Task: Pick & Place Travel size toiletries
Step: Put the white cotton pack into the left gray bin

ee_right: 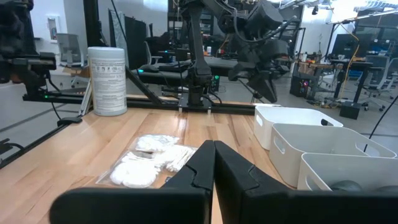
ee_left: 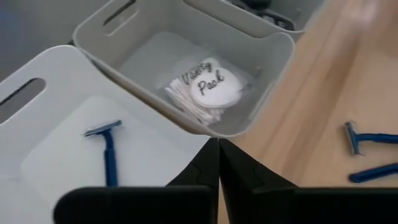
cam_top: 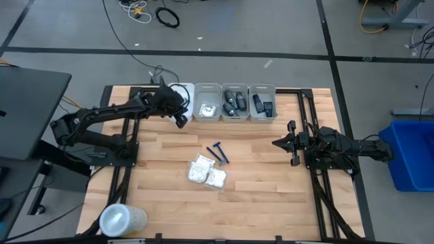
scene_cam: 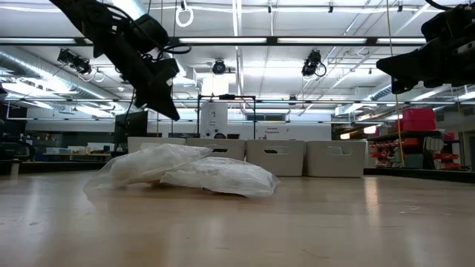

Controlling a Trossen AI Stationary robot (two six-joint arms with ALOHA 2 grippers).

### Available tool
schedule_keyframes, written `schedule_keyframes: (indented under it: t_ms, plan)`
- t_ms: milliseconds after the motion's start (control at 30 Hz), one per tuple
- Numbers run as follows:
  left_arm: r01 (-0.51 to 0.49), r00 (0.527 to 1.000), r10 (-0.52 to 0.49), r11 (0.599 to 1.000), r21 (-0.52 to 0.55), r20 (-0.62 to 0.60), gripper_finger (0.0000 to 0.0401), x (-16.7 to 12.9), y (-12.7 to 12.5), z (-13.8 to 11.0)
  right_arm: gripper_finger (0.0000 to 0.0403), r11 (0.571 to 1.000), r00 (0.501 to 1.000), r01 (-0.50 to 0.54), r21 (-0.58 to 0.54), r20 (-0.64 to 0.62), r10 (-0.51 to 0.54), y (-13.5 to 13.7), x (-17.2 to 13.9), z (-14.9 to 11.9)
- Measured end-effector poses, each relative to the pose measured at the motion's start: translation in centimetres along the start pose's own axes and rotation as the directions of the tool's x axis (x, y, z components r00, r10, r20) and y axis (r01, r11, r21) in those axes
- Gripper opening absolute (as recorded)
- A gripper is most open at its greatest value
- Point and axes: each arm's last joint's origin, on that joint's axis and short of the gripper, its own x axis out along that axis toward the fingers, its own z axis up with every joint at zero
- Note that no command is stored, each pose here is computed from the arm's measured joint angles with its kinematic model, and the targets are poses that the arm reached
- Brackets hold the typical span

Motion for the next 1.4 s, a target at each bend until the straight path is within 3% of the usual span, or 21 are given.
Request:
schedule_keyframes:
  t_ms: [567,733,900,1067,1400]
  plan:
    - [0.109,0.994,-0.109,0.989,0.096,-0.010,0.0005,-0.2,-3.6,-0.4,0.0014,1.000,1.000,0.000,0.000,0.000,0.000,0.0,0.0,0.0]
    - [0.160,0.987,-0.159,0.979,0.126,-0.018,0.0020,-0.4,-4.7,-0.5,0.0014,1.000,1.000,0.000,0.000,0.000,0.000,0.0,0.0,0.0]
    - [0.302,0.953,-0.298,0.937,0.177,-0.047,0.0021,-0.6,-5.9,-0.8,0.0014,1.000,1.000,0.000,0.000,0.000,0.000,0.0,0.0,0.0]
    - [0.459,0.888,-0.451,0.864,0.207,-0.086,0.0009,-0.9,-7.0,-1.0,0.0014,1.000,1.000,0.000,0.000,0.001,0.000,0.0,0.0,0.0]
    - [0.527,0.849,-0.514,0.812,0.250,-0.121,0.0020,-1.5,-9.0,-1.6,0.0014,1.000,1.000,0.000,0.000,0.000,0.000,0.0,0.0,0.0]
